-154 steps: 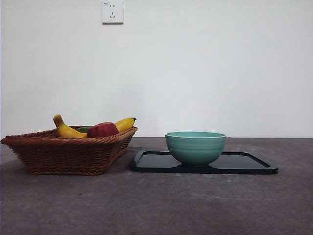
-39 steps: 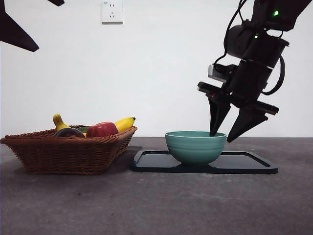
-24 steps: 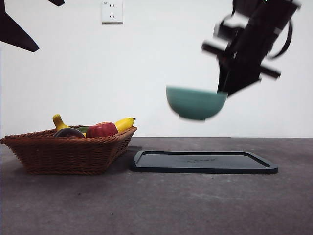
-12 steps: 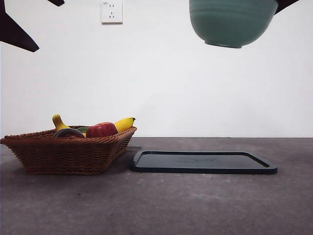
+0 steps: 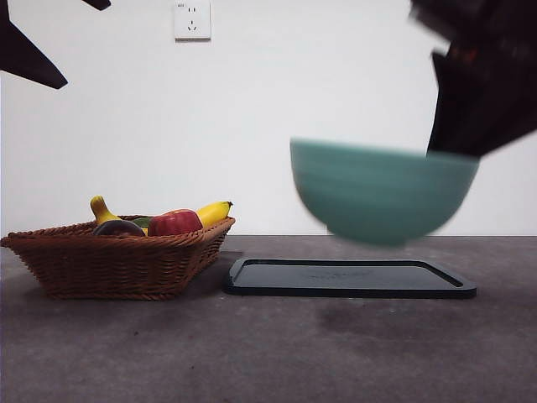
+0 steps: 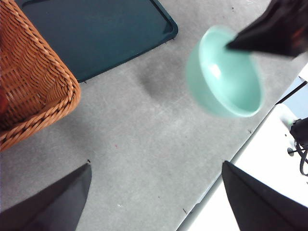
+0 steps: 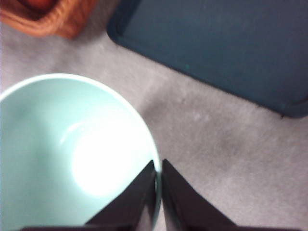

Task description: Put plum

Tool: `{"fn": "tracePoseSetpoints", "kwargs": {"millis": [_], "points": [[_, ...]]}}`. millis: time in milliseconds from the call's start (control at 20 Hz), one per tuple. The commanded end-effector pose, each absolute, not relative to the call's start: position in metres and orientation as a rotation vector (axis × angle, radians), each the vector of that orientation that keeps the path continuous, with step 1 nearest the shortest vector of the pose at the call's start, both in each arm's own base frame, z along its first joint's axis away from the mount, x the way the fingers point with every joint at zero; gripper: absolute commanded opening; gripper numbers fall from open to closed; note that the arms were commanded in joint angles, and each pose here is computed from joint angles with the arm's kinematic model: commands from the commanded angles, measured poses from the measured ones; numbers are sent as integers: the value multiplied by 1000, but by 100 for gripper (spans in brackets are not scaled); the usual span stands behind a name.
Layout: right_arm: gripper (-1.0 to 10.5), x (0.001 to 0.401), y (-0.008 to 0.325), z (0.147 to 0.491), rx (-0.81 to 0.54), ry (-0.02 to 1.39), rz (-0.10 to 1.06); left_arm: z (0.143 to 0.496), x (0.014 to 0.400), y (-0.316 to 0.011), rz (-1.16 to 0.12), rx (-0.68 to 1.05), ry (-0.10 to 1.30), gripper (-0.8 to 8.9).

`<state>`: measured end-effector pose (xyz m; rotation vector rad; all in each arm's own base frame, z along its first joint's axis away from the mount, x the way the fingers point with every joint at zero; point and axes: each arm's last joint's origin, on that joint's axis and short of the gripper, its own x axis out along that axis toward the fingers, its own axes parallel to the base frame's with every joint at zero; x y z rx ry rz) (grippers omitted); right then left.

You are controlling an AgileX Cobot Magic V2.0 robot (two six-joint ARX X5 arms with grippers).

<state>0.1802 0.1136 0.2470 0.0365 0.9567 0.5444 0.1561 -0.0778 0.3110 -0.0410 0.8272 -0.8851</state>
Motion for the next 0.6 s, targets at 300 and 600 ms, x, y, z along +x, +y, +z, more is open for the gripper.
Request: {"fn": "tracePoseSetpoints", "kwargs": {"millis": [300,600], "points": [[8,197,138,206,6,1037,502,314,157,-79,-899,-29,813,435],[8,206,146,192,-7,1052,496,313,157,-79,-899,-29,819,435]]}}
